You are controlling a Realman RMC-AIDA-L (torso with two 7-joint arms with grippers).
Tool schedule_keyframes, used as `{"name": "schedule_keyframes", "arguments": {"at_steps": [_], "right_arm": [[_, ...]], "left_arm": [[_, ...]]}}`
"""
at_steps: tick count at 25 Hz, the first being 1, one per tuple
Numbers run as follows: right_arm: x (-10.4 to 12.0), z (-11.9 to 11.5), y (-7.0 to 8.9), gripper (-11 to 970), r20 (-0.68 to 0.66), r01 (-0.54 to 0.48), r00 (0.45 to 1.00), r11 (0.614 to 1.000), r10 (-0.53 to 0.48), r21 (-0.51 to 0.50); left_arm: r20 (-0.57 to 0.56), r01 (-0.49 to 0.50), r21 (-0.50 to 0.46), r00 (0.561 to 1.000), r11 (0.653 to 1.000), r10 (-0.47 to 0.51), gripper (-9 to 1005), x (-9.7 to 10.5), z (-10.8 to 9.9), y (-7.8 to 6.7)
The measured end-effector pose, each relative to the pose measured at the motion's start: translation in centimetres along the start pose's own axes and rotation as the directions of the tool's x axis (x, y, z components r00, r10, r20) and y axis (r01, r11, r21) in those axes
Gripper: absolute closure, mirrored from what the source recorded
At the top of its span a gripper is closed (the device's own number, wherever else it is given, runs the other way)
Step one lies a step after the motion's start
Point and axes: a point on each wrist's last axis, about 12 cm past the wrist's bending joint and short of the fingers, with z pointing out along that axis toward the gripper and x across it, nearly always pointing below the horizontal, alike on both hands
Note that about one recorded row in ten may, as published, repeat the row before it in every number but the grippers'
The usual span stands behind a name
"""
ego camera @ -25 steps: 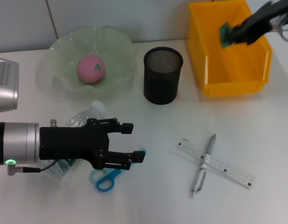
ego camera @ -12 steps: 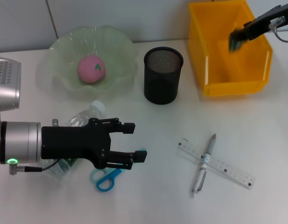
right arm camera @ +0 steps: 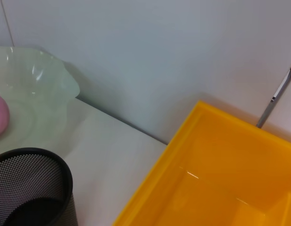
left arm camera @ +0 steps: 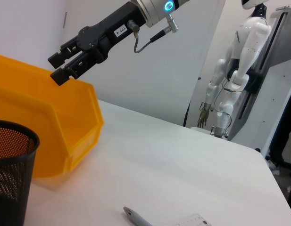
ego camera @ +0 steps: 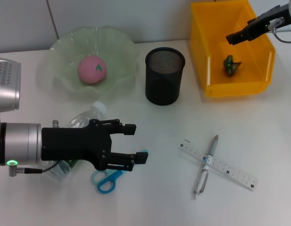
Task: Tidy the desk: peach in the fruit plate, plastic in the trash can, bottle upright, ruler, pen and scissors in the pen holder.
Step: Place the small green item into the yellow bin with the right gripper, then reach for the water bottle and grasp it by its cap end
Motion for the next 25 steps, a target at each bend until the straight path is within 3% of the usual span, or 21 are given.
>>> {"name": "schedule_keyframes", "arguments": {"at_steps": [2, 8, 14, 15, 18, 20, 23, 25], "right_arm": [[0.0, 0.0, 0.0, 207, 0.000, -0.001, 1.000, 1.000, 0.001, 0.001], [0.0, -0.5, -0.1, 197, 0.053, -0.024, 0.998, 1.000, 0.024, -0.007], [0.2, -3.5, 0.5, 197, 0.245, -0.039, 0.967, 0.987, 0.077, -0.156], [0.9, -4.7, 0.7, 197, 0.313, -0.025, 0.945, 0.971, 0.100, -0.237], [1.6, -5.7, 1.0, 197, 0.362, 0.007, 0.925, 0.949, 0.113, -0.314], [3.4, -6.3, 1.7, 197, 0.408, 0.068, 0.904, 0.902, 0.125, -0.426], [4.8, -6.3, 2.2, 197, 0.413, 0.101, 0.903, 0.875, 0.119, -0.474], [7.0, -5.7, 3.0, 197, 0.386, 0.133, 0.916, 0.825, 0.110, -0.549]], "left_arm": [[0.000, 0.000, 0.000, 1.000, 1.000, 0.000, 145, 0.0, 0.0, 0.0], [0.000, 0.000, 0.000, 1.000, 1.000, 0.000, 145, 0.0, 0.0, 0.0], [0.001, -0.005, 0.002, 1.000, 1.000, 0.005, 145, -0.1, -0.1, 0.0], [0.001, -0.005, 0.002, 1.000, 1.000, 0.005, 145, -0.1, -0.1, 0.0], [0.001, -0.006, 0.002, 1.000, 1.000, 0.006, 145, -0.1, -0.2, 0.0], [0.001, -0.006, 0.001, 1.000, 1.000, 0.006, 145, -0.1, -0.3, 0.0], [0.002, -0.006, 0.000, 1.000, 1.000, 0.006, 146, -0.1, -0.4, 0.0], [0.001, -0.002, 0.001, 1.000, 1.000, 0.002, 146, -0.1, -0.4, 0.0]]}}
